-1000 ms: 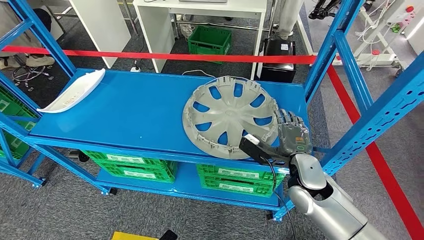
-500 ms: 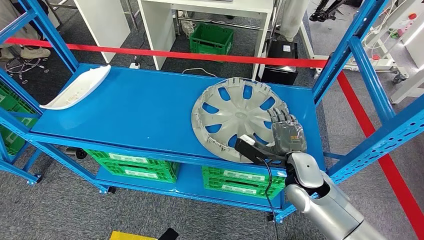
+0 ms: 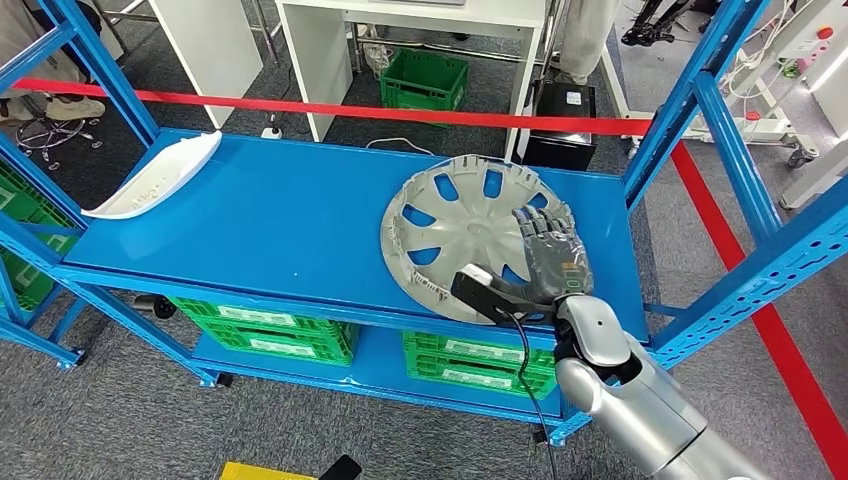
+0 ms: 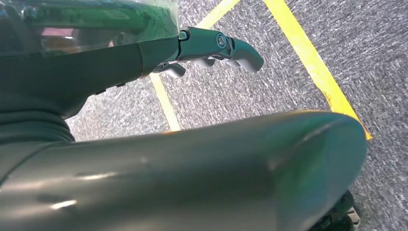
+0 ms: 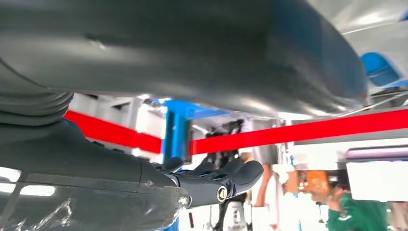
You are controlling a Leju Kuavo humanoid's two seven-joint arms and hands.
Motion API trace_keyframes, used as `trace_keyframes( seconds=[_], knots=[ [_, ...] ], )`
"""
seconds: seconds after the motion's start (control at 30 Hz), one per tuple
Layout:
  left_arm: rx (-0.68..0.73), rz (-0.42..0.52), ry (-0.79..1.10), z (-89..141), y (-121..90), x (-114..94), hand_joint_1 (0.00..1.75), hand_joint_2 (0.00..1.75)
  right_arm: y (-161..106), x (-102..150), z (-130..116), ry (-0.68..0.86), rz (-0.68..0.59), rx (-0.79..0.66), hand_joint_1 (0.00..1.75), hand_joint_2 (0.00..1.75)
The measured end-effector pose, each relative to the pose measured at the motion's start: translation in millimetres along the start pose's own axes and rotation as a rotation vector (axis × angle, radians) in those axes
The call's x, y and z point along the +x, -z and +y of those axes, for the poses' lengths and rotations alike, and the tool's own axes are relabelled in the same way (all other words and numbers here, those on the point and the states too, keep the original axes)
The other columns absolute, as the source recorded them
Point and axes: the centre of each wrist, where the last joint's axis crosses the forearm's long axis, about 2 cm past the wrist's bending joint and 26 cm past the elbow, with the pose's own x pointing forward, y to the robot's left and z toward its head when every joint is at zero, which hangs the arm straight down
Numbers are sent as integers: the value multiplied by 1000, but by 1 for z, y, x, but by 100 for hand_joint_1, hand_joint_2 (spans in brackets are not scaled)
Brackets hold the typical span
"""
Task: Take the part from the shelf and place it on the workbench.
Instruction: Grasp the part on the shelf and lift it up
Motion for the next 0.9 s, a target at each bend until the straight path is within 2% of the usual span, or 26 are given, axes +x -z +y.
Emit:
trace_keyframes(
  seconds=[0.6, 0.9],
  knots=[
    [5, -10, 37, 3, 0, 4, 0, 0, 16, 24, 14, 64, -67, 29, 0, 0],
    [11, -3, 47, 4, 0, 5, 0, 0, 18, 30, 32, 111, -66, 96, 0, 0]
  ],
)
